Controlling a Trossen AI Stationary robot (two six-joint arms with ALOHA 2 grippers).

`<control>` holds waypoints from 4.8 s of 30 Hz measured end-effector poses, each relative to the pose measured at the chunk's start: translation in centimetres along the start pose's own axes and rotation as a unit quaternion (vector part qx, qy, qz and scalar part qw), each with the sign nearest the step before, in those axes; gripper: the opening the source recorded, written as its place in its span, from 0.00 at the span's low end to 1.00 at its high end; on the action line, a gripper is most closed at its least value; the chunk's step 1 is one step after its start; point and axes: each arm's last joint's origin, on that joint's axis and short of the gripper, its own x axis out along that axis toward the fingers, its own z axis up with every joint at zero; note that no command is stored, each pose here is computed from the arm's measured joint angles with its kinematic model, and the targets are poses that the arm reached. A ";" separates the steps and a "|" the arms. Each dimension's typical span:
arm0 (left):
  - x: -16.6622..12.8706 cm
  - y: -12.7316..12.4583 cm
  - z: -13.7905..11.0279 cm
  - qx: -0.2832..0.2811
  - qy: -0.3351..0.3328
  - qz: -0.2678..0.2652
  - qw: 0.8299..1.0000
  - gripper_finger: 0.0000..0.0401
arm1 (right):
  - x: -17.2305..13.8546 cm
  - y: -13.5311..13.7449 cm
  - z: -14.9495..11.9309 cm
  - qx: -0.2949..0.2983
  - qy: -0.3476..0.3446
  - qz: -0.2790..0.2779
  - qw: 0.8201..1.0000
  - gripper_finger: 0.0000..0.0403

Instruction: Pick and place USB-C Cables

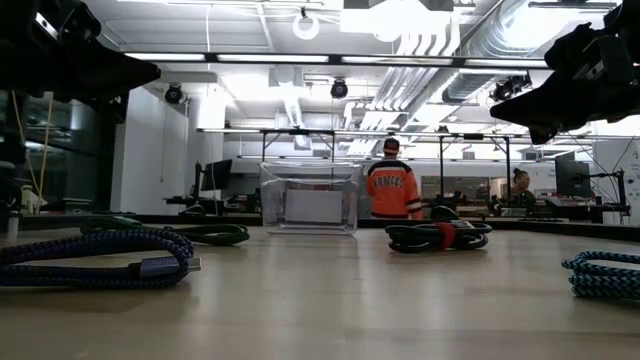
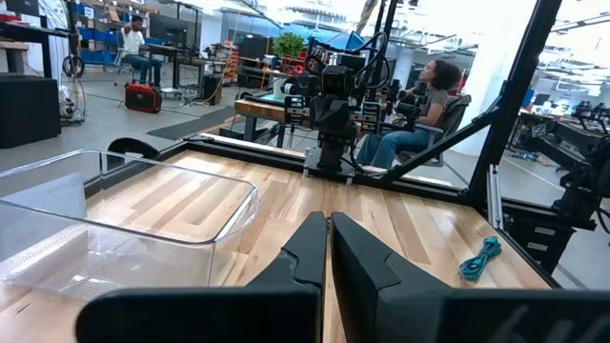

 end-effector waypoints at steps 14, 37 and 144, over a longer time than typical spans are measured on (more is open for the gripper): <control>0.0 0.0 0.0 0.000 0.000 0.000 1.000 0.00 | 0.0 0.1 0.6 0.067 -0.032 0.011 0.997 0.00; 0.0 0.0 0.0 0.000 0.000 0.000 1.000 0.00 | 4.4 4.5 13.7 0.125 0.078 0.216 0.965 0.49; 0.0 0.0 0.0 0.000 0.000 0.000 1.000 0.00 | 10.6 5.1 11.1 0.138 -0.055 -0.039 0.988 0.10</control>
